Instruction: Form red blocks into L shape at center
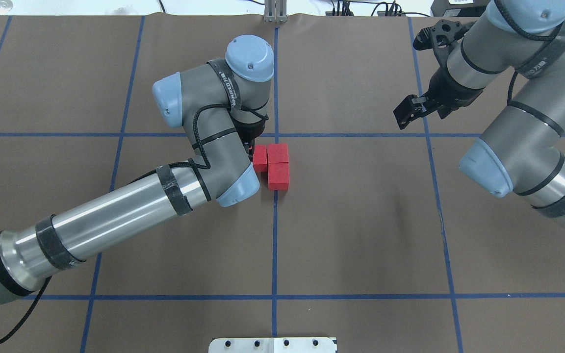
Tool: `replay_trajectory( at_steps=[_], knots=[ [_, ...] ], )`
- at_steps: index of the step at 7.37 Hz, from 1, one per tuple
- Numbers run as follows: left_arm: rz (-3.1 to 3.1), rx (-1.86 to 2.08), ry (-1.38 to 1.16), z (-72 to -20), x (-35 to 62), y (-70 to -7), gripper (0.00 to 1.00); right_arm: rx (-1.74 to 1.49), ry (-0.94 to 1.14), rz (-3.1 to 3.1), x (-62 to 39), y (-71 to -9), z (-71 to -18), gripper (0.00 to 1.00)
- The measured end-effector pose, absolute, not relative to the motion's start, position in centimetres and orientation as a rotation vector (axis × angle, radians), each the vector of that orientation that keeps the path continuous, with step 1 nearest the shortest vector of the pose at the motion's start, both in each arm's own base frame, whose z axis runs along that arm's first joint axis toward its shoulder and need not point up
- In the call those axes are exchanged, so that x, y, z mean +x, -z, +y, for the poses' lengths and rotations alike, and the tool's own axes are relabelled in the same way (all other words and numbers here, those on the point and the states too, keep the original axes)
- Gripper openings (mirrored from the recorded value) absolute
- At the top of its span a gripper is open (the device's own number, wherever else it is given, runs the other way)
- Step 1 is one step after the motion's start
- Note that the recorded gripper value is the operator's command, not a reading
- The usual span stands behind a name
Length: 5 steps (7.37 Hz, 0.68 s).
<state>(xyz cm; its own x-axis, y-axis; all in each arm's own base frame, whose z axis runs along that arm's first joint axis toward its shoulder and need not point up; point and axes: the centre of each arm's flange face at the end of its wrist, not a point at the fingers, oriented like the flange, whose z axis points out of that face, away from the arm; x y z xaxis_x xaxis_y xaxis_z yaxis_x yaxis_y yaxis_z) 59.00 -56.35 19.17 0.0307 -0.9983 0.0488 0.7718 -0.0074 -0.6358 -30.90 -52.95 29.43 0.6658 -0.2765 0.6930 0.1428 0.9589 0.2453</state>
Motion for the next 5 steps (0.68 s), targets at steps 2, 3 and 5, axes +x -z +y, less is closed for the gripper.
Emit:
replay_trajectory(
  at_steps=[2, 3, 5],
  knots=[
    [0.508, -0.532, 1.425, -57.9, 55.7, -18.7, 1.00, 0.178, 0.221, -0.807, -30.1, -29.4, -53.3, 0.99],
    [0.517, -0.496, 1.365, -58.7, 54.1, -18.9, 1.00, 0.187, 0.206, -0.806, -29.2, -29.4, -53.8, 0.99],
    [0.545, -0.392, 1.220, -59.7, 50.4, -21.8, 1.00, 0.217, 0.182, -0.786, -27.9, -29.5, -54.3, 0.99]
  ],
)
